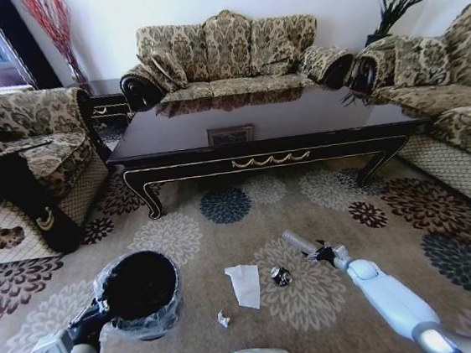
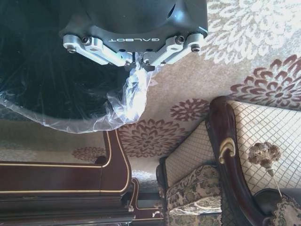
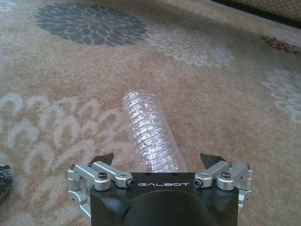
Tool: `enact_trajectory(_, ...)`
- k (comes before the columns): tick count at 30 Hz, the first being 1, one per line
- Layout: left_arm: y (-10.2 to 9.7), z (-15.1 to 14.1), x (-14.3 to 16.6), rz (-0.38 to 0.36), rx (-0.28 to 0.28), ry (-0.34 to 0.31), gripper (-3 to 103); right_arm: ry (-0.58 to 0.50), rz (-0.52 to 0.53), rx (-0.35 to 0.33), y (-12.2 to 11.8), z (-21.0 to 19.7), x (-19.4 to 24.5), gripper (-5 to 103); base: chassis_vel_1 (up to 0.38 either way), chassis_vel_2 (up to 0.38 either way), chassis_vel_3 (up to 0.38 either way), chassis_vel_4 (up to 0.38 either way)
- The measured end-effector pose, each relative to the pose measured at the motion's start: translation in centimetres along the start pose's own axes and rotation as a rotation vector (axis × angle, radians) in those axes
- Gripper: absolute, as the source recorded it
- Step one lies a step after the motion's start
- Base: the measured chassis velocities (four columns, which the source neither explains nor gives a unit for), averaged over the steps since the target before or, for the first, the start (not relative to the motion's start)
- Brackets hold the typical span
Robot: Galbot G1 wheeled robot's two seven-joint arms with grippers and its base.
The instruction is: Move to the front of the table and pick up the trash from the floor, then place it into the trash bin.
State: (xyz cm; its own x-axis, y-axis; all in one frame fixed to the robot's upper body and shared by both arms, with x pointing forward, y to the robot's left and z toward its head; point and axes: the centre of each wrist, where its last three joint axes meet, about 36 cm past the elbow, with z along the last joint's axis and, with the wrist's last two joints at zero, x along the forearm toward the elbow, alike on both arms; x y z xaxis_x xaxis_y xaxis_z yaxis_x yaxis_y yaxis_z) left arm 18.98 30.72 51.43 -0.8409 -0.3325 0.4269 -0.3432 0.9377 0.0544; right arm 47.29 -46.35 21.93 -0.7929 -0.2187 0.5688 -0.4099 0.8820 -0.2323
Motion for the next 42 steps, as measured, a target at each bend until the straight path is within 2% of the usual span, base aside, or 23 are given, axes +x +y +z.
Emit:
enact_trajectory(4, 0.1, 0.0, 0.0, -0.006, -0.001, -0.001, 5, 0.014, -0.002, 0.009, 0.7, 0.1, -0.6, 101, 0.000, 0.000, 0.000, 0.000)
enact_trajectory(5, 0.1, 0.0, 0.0, -0.007, -0.001, 0.000, 5, 0.019, -0.001, 0.013, 0.9, 0.2, -0.7, 97, 0.000, 0.000, 0.000, 0.000)
enact_trajectory(8, 0.2, 0.0, 0.0, -0.007, -0.001, 0.001, 5, 0.040, 0.012, 0.026, 1.2, 0.5, -0.8, 94, 0.000, 0.000, 0.000, 0.000)
enact_trajectory(12, 0.1, -0.1, 0.0, -0.005, 0.000, 0.001, 5, 0.070, 0.030, 0.033, 1.7, 1.0, -0.7, 73, 0.000, 0.000, 0.000, 0.000)
enact_trajectory(14, 0.1, -0.1, 0.0, -0.004, 0.000, 0.001, 5, 0.072, 0.032, 0.033, 1.7, 1.1, -0.7, 73, 0.000, 0.000, 0.000, 0.000)
enact_trajectory(15, 0.1, -0.1, 0.0, -0.003, 0.000, 0.001, 5, 0.074, 0.034, 0.034, 1.6, 1.1, -0.6, 61, 0.000, 0.000, 0.000, 0.000)
enact_trajectory(18, 0.1, -0.1, -0.1, -0.001, 0.000, 0.000, 5, 0.076, 0.037, 0.035, 1.6, 1.3, -0.5, 56, 0.000, 0.000, 0.000, 0.000)
enact_trajectory(22, 0.0, -0.1, -0.1, 0.004, -0.001, -0.001, 5, 0.069, 0.038, 0.031, 1.9, 1.7, 0.1, 37, 0.000, 0.000, 0.000, 0.000)
enact_trajectory(24, 0.0, -0.1, -0.1, 0.007, -0.001, 0.000, 5, 0.061, 0.038, 0.029, 2.0, 1.8, 0.3, 37, 0.000, 0.000, 0.000, 0.000)
enact_trajectory(27, -0.2, -0.2, -0.2, 0.018, 0.002, 0.004, 5, -0.024, 0.036, 0.033, 2.1, 1.2, 1.5, 28, 0.000, 0.000, 0.000, 0.000)
enact_trajectory(28, -0.2, -0.2, -0.2, 0.018, 0.002, 0.004, 5, -0.024, 0.036, 0.033, 2.1, 1.2, 1.5, 28, 0.000, 0.000, 0.000, 0.000)
enact_trajectory(30, -0.4, -0.1, -0.2, 0.029, 0.006, 0.005, 5, -0.092, 0.036, 0.046, 1.9, 0.2, 2.5, 24, 0.000, 0.000, 0.000, 0.000)
enact_trajectory(32, -0.8, -0.1, -0.3, 0.041, 0.013, 0.006, 5, -0.164, 0.042, 0.053, 1.6, -1.2, 3.7, 24, 0.000, 0.000, 0.000, 0.000)
enact_trajectory(34, -0.9, -0.1, -0.3, 0.046, 0.015, 0.007, 5, -0.193, 0.043, 0.050, 1.5, -1.9, 4.2, 24, 0.000, 0.000, 0.000, 0.000)
enact_trajectory(36, -1.3, 0.0, -0.4, 0.064, 0.022, 0.008, 5, -0.302, 0.047, 0.031, 1.6, -4.8, 5.9, 24, 0.000, 0.000, 0.000, 0.000)
enact_trajectory(38, -1.7, 0.0, -0.4, 0.079, 0.024, 0.007, 5, -0.393, 0.050, 0.008, 2.1, -7.1, 7.6, 24, 0.000, 0.000, 0.000, 0.000)
enact_trajectory(39, -1.7, 0.0, -0.4, 0.079, 0.024, 0.007, 5, -0.393, 0.050, 0.008, 2.1, -7.1, 7.6, 24, 0.000, 0.000, 0.000, 0.000)
enact_trajectory(42, -2.1, 0.0, -0.5, 0.101, 0.025, 0.009, 5, -0.511, 0.035, -0.025, 3.8, -10.5, 10.3, 24, 0.000, 0.000, 0.000, 0.000)
